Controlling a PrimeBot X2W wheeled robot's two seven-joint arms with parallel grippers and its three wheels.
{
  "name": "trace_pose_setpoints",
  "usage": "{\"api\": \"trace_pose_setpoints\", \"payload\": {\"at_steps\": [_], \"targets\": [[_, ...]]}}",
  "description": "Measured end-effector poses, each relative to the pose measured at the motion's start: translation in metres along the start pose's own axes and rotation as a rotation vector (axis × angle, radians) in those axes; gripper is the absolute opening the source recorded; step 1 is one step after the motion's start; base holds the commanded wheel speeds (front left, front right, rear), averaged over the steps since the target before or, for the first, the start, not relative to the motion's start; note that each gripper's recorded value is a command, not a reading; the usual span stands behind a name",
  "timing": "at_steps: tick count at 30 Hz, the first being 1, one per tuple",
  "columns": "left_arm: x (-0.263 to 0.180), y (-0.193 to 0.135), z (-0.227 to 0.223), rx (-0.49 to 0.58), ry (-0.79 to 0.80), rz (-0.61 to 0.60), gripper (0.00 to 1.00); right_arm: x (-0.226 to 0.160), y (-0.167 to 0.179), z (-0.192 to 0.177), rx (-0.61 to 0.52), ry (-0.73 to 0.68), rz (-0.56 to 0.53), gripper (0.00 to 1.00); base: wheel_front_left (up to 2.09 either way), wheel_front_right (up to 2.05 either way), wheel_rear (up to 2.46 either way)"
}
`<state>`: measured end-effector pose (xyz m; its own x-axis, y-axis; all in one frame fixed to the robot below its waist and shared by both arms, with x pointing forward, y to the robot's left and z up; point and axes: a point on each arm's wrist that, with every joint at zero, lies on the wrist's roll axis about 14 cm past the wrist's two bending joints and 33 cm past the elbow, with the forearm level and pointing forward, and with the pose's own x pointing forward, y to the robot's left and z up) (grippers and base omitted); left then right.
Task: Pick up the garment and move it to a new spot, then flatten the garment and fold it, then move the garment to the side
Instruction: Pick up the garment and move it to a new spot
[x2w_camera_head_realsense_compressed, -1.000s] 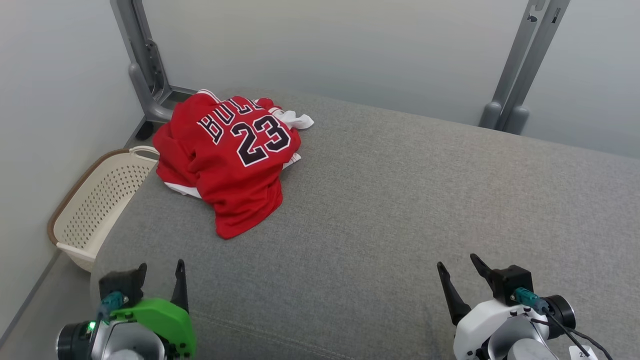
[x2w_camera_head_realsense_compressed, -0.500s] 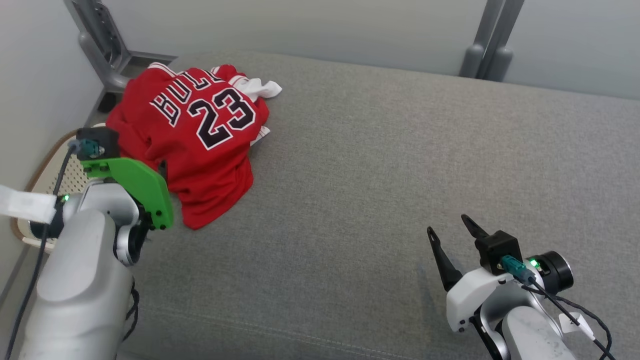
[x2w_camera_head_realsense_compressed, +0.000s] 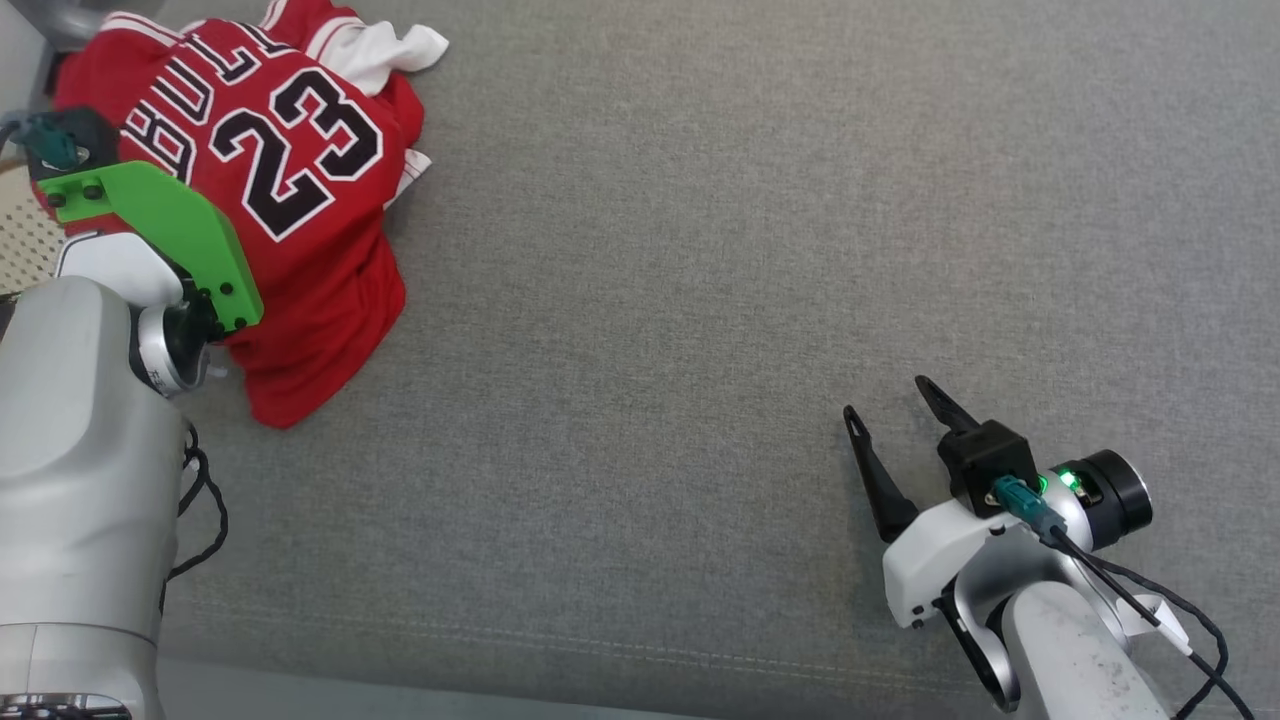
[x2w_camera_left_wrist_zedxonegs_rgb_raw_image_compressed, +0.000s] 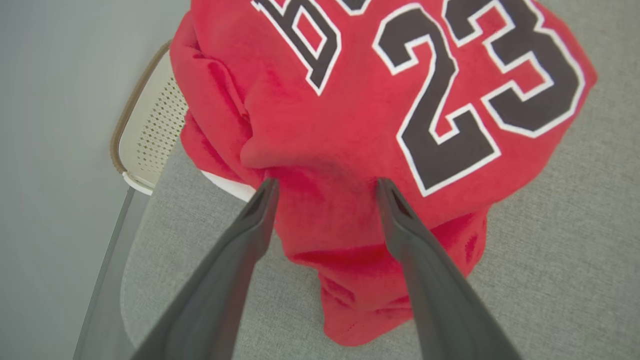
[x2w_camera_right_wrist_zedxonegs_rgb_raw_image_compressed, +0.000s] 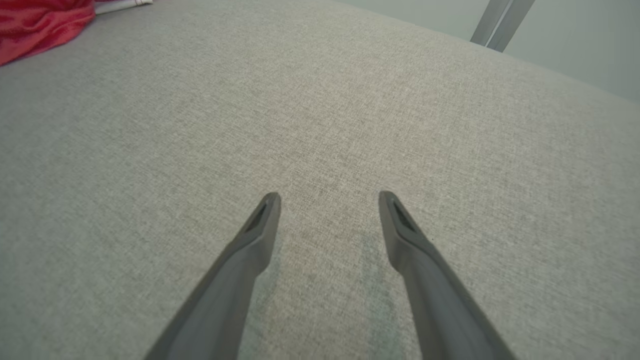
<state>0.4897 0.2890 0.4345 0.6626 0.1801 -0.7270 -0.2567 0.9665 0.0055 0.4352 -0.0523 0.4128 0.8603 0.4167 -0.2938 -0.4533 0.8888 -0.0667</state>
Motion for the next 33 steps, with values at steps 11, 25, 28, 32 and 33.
{"api": "trace_pose_setpoints", "payload": {"at_steps": [11,25,28,32,33], "targets": [[0.039,-0.023,-0.015,-0.037,0.034,-0.007,0.00,0.006,-0.011,-0.029,0.034,0.068,-0.021,1.00,0.00,0.00,0.00],[-0.008,-0.039,0.060,-0.008,-0.298,-0.082,0.00,-0.009,-0.005,-0.009,0.072,0.007,-0.018,1.00,0.00,0.00,0.00],[-0.034,-0.058,0.097,0.034,-0.419,-0.138,0.00,-0.019,-0.008,-0.004,0.086,-0.014,-0.037,1.00,0.00,0.00,0.00],[-0.072,-0.098,0.132,0.076,-0.557,-0.244,0.00,-0.035,-0.014,-0.002,0.099,-0.026,-0.069,1.00,0.00,0.00,0.00],[-0.081,-0.110,0.138,0.092,-0.586,-0.275,0.00,-0.040,-0.015,-0.003,0.103,-0.026,-0.078,1.00,0.00,0.00,0.00]]}}
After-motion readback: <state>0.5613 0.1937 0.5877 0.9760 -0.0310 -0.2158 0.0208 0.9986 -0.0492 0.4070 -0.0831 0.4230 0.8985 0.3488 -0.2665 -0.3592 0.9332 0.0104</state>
